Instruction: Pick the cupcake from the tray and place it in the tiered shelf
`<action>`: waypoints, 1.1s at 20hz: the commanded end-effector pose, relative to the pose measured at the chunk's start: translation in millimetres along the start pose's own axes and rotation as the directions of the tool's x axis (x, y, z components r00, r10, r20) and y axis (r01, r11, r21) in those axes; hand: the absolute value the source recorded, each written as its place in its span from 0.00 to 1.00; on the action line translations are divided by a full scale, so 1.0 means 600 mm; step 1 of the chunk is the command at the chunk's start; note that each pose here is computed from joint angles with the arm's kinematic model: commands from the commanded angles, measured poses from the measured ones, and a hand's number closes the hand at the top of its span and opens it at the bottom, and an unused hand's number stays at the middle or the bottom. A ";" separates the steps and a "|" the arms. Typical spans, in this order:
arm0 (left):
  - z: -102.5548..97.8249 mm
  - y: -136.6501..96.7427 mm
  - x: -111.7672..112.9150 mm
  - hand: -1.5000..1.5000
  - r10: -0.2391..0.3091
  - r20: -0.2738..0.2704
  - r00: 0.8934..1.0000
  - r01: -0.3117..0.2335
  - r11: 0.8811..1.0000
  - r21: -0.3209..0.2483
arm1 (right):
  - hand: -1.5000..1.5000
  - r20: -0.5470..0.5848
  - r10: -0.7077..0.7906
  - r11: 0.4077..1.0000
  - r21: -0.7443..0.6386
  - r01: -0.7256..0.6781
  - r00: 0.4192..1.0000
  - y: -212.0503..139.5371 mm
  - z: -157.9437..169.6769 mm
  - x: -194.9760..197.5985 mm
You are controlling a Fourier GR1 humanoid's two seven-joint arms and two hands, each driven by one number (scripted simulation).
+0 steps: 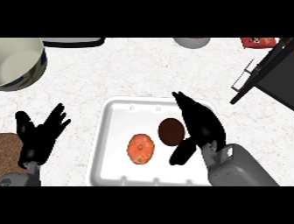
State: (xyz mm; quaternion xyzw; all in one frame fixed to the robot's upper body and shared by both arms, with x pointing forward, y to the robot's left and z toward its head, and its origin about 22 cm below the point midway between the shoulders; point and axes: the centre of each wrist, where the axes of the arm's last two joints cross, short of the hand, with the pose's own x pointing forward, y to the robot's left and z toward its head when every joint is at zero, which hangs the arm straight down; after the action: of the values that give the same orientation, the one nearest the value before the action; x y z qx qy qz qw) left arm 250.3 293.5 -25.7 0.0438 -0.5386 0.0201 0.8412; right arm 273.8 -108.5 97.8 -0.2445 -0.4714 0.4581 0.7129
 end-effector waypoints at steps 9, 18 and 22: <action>0.027 -0.013 0.006 0.50 0.017 -0.011 1.000 -0.017 1.000 -0.008 | 0.00 -0.084 0.063 0.998 -0.011 -0.064 0.994 0.074 -0.042 -0.034; 0.003 0.019 -0.018 0.50 0.014 -0.024 1.000 -0.014 1.000 -0.010 | 0.00 -0.068 0.088 0.993 -0.071 -0.092 0.994 0.097 -0.088 -0.039; 0.018 0.018 -0.004 0.50 0.001 -0.017 1.000 -0.001 1.000 -0.001 | 0.00 -0.058 0.048 0.994 -0.096 -0.053 0.997 0.071 -0.070 -0.016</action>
State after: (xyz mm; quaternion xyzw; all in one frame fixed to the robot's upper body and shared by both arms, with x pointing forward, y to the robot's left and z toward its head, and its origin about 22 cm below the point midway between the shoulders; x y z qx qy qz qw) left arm 248.9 296.7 -21.5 0.0396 -0.5372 0.0211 0.8423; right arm 294.4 -95.9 34.8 -0.2992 -0.4594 0.4537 0.7025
